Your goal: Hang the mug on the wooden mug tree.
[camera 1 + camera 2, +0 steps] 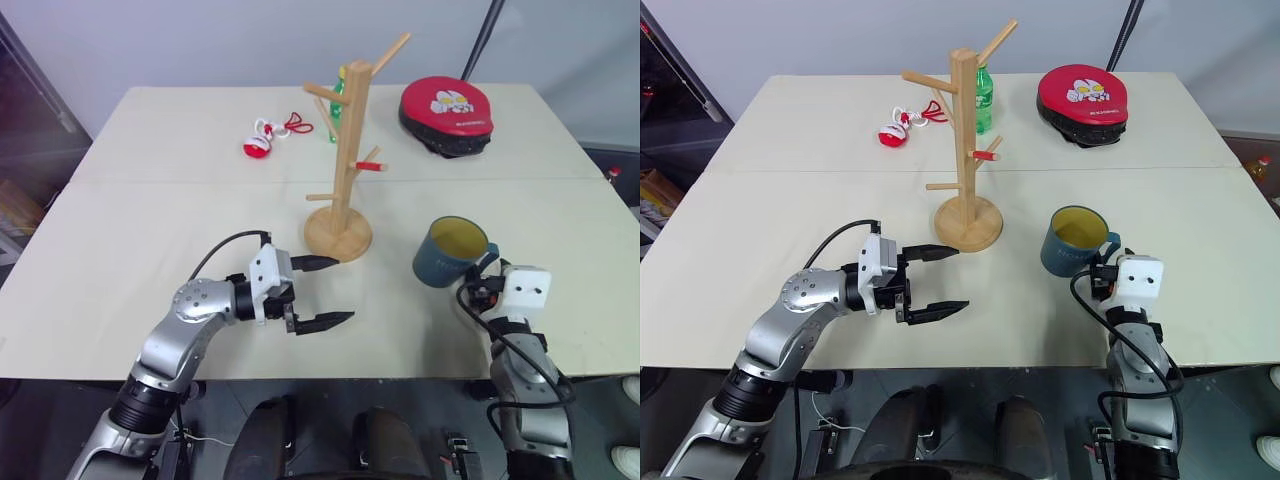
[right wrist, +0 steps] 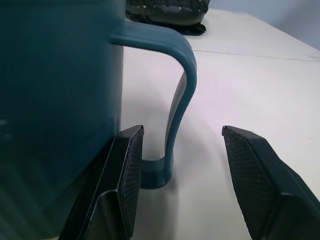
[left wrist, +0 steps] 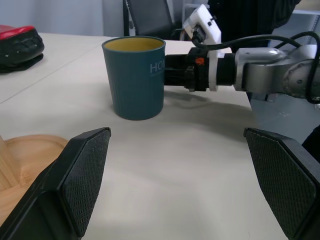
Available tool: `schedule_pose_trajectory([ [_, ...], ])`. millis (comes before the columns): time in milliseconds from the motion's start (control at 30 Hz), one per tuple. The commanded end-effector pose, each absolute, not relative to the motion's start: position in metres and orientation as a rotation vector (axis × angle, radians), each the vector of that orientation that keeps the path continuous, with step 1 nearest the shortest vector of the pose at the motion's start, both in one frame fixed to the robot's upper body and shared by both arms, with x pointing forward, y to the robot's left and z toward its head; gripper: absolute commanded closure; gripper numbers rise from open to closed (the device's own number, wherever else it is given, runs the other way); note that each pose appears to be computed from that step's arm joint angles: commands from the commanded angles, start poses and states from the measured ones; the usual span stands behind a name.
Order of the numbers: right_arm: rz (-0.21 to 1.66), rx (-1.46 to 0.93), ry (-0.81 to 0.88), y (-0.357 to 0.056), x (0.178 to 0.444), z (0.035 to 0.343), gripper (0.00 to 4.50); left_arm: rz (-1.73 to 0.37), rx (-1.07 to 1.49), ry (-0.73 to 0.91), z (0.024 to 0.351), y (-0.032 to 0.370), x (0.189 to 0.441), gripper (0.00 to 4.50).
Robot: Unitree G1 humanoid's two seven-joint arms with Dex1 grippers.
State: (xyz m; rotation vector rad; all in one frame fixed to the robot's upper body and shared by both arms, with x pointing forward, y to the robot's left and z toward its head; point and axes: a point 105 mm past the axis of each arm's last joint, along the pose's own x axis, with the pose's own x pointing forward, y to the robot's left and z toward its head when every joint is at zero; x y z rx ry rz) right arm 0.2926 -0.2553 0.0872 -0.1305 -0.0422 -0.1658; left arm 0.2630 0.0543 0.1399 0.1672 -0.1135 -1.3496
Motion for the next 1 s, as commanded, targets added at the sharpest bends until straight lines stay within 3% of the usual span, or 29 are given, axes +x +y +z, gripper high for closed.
schedule_pose_trajectory([
  [33,-0.158,-0.128,-0.083,-0.260,0.295,0.097,1.94,-1.338,0.182,-0.164,0.150,0.055,0.263,0.00],
  [133,-0.138,-0.113,-0.084,-0.258,0.296,0.097,2.83,-1.333,0.179,-0.163,0.149,0.056,0.262,0.00],
  [233,-0.123,-0.107,-0.089,-0.255,0.295,0.098,4.43,-1.327,0.177,-0.164,0.149,0.056,0.262,0.00],
  [433,-0.054,-0.194,-0.119,-0.244,0.290,0.111,4.48,-1.311,0.173,-0.163,0.147,0.058,0.263,0.00],
  [600,0.280,-0.591,-0.208,-0.195,0.273,0.150,4.48,-1.245,0.180,-0.155,0.146,0.073,0.277,0.00],
  [700,0.374,-0.663,-0.250,-0.178,0.268,0.171,4.48,-1.224,0.189,-0.155,0.146,0.081,0.283,0.00],
  [833,0.462,-0.753,-0.321,-0.153,0.276,0.216,4.48,-1.180,0.169,-0.198,0.162,0.094,0.294,0.00],
  [1000,0.498,-0.810,-0.311,-0.143,0.292,0.241,4.48,-1.159,0.134,-0.243,0.186,0.106,0.300,0.00],
])
